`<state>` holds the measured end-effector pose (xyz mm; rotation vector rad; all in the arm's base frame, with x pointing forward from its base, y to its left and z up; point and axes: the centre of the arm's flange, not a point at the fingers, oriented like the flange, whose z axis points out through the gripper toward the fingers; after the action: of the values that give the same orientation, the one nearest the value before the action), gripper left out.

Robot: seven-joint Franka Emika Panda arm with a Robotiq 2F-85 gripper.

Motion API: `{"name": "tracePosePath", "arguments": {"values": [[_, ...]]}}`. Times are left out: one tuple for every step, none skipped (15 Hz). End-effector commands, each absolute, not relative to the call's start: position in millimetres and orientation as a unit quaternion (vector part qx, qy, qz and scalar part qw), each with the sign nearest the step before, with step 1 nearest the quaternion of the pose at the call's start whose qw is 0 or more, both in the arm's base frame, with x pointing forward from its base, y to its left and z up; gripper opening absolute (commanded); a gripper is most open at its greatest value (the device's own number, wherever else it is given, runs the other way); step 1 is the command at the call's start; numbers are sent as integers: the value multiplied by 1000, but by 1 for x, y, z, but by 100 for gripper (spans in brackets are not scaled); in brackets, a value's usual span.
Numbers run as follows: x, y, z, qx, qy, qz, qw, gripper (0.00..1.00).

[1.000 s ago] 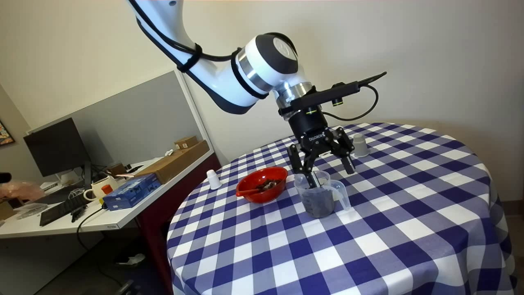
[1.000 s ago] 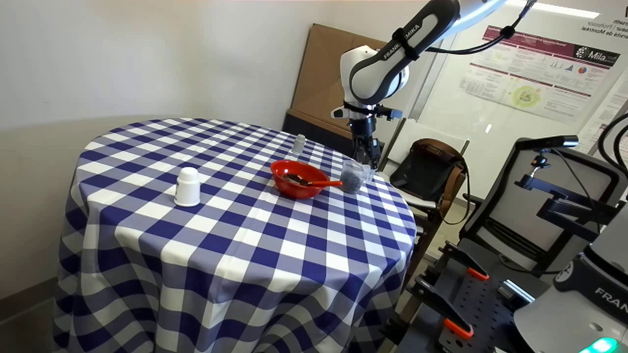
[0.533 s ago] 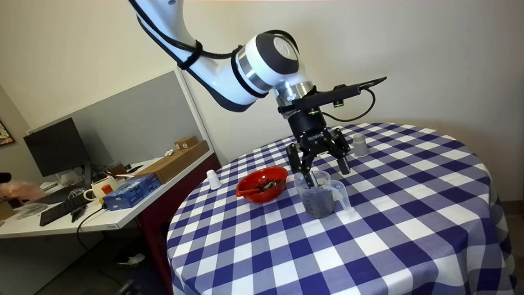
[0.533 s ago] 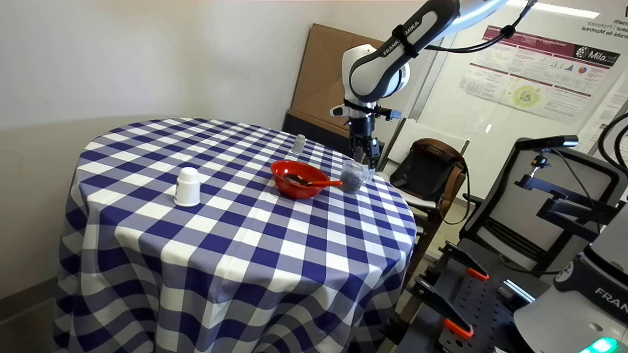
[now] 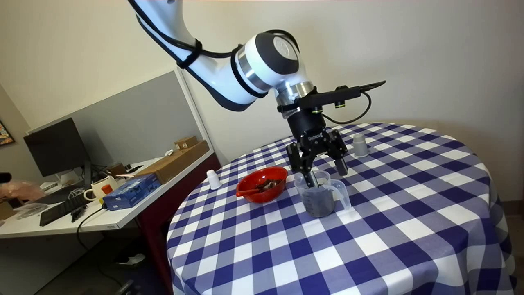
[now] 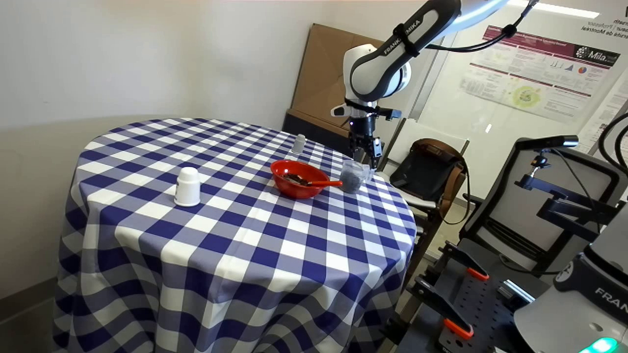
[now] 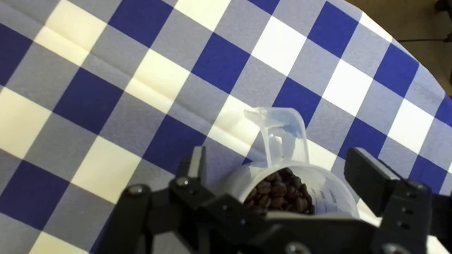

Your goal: Pick up the jug and pour some of its contents into the bow

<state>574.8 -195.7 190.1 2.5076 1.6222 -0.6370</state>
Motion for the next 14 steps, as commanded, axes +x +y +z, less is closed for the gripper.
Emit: {"name": "tracePosePath", "arguments": {"values": [[560, -202, 192, 815, 542, -200, 30, 100], [557, -204, 191, 814, 544, -201, 26, 100], [554, -207, 190, 814, 543, -203, 23, 100], [551, -209, 190, 814, 543, -204, 20, 100], [549, -212, 189, 814, 543, -206, 19, 100], [547, -214, 189, 814, 543, -206, 18, 98], [547, -215, 188, 814, 543, -206, 18, 74], [547, -216, 188, 814, 543, -206, 18, 73], [548, -215, 189, 813, 545, -206, 18, 67], [549, -215, 189, 812, 546, -205, 19, 60], [551, -213, 190, 811, 547, -205, 20, 53], [552, -212, 191, 811, 548, -205, 22, 45], [553, -211, 191, 810, 549, -204, 23, 38], [554, -210, 192, 810, 549, -204, 24, 28]]}}
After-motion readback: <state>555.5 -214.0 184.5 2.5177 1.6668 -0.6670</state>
